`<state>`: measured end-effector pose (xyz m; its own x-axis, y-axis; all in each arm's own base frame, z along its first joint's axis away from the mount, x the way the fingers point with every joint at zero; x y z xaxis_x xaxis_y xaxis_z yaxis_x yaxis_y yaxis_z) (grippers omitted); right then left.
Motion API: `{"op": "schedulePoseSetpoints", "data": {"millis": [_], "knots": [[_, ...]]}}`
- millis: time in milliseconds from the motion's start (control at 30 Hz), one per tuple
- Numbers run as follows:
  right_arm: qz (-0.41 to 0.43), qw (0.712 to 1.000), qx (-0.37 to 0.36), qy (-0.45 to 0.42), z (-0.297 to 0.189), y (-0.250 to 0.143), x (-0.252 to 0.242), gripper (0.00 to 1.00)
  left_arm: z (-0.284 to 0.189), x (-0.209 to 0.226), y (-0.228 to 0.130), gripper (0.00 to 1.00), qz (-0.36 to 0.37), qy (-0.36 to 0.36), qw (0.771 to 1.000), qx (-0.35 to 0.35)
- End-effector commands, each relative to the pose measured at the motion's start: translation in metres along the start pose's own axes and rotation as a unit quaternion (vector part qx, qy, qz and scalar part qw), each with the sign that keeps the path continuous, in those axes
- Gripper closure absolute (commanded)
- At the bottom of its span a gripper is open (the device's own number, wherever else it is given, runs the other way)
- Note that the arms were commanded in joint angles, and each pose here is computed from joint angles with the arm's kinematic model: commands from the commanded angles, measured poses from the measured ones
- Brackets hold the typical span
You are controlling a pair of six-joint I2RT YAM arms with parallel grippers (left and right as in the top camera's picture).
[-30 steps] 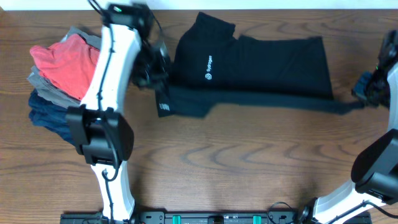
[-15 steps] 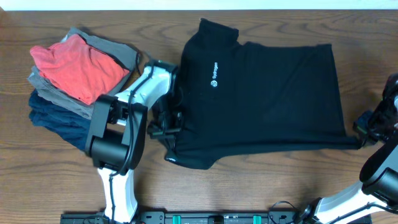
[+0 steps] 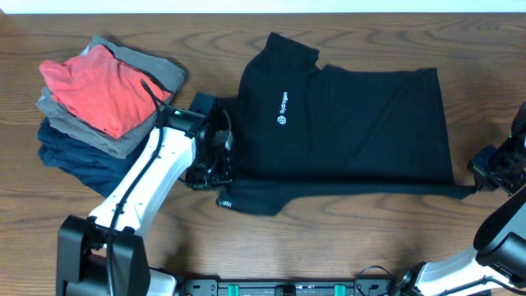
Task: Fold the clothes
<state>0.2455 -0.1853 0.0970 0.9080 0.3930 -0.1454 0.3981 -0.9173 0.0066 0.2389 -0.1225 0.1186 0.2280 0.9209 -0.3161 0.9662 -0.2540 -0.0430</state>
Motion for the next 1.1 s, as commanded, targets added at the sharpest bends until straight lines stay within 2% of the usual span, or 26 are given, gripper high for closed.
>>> {"op": "schedulePoseSetpoints", "data": {"millis": [0, 233, 500, 700, 867, 1067], "knots": [[-0.037, 0.998, -0.013, 0.041, -0.004, 0.001, 0.016, 0.99, -0.002, 0.01, 0.013, 0.94, -0.018, 0.023, 0.999, -0.035], [-0.055, 0.994, -0.043, 0.087, 0.004, 0.007, 0.04, 0.99, -0.01, 0.016, 0.049, 0.94, -0.059, 0.012, 0.991, -0.119], [-0.057, 0.99, -0.057, 0.117, 0.014, 0.009, 0.052, 0.99, -0.013, 0.015, 0.077, 0.94, -0.044, 0.005, 0.983, -0.175], [-0.056, 0.987, -0.071, 0.131, 0.014, 0.014, 0.057, 0.99, 0.001, 0.02, 0.089, 0.94, -0.045, 0.006, 0.984, -0.174], [-0.061, 0.979, -0.073, 0.18, 0.009, 0.017, 0.073, 0.99, 0.025, 0.028, 0.095, 0.94, -0.054, 0.009, 0.987, -0.152], [-0.068, 0.971, -0.078, 0.214, 0.004, 0.019, 0.084, 0.99, 0.035, 0.032, 0.108, 0.94, -0.051, 0.008, 0.985, -0.163]]}}
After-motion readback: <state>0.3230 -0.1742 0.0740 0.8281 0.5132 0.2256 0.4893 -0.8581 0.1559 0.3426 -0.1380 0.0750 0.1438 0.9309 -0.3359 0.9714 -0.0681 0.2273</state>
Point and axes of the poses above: each gripper's point midway between its finger pads, its own z axis out along the fingers, its own x axis along the line the jaws close on, y = z × x, the point moved 3 cm from there along -z, back along the fingers, and after that the axes turned 13 degrees about z, right-handed, at the moved point
